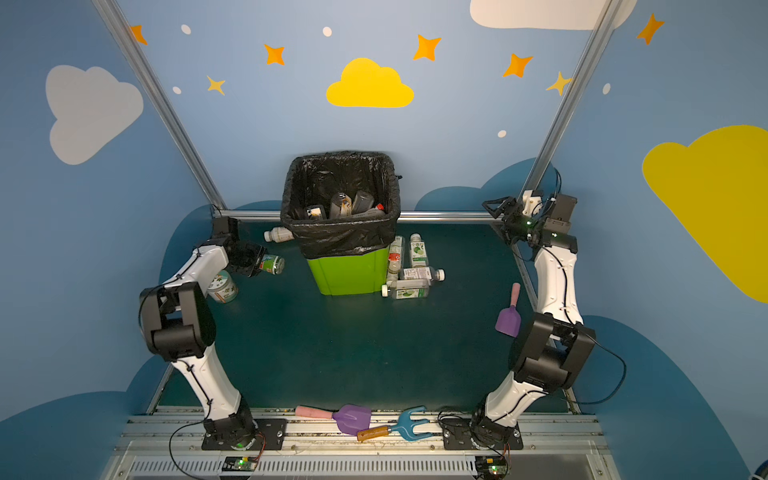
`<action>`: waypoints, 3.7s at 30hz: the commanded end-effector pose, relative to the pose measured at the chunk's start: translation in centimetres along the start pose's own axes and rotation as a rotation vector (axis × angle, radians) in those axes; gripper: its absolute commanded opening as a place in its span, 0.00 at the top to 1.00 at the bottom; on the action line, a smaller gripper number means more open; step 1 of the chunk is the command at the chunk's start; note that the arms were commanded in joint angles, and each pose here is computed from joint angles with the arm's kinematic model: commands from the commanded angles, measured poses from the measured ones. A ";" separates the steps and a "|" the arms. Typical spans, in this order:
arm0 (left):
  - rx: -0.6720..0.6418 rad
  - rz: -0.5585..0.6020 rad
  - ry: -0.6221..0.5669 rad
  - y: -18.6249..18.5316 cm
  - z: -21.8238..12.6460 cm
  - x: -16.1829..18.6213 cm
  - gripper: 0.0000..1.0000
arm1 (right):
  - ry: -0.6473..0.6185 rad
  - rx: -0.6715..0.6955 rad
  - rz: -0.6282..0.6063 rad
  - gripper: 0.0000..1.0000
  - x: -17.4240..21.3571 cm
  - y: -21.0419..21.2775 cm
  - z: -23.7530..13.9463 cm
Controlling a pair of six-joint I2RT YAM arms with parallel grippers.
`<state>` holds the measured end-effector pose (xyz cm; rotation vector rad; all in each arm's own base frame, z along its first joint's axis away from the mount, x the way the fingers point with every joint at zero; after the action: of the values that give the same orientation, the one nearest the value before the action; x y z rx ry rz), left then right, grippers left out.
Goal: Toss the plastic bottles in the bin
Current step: 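Close the left gripper on the red Qoo bottle and lift it, then swing the Qoo bottle over the bin and open the left gripper, then draw the left arm back while the right gripper descends onto clear bottles beside the bin, then close the right gripper on the clear green-label bottle at the bin base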
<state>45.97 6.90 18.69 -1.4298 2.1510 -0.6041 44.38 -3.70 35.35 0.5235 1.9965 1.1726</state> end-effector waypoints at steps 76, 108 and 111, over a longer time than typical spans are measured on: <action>0.191 0.216 -0.079 14.7 -14.8 16.1 0.00 | 0.401 0.439 -0.315 0.13 16.4 -3.6 9.3; 0.169 0.319 -0.072 13.1 -15.0 15.6 0.00 | 0.723 0.501 -0.447 0.13 23.7 -9.0 17.7; 0.167 0.318 -0.073 13.1 -15.0 15.6 0.00 | 0.746 0.476 -0.428 0.14 24.8 -8.7 16.9</action>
<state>22.31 -1.74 19.67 -0.9937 2.1571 -0.6106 43.30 17.13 12.45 -0.1307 2.8519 0.5854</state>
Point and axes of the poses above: each gripper's point midway between its finger pads, its own z axis out along the fingers, its own y axis along the line the jaws close on, x = y × z, the point moved 5 cm from there along -z, back along the fingers, and after that the axes turned 1 degree about z, right-handed, at the moved point
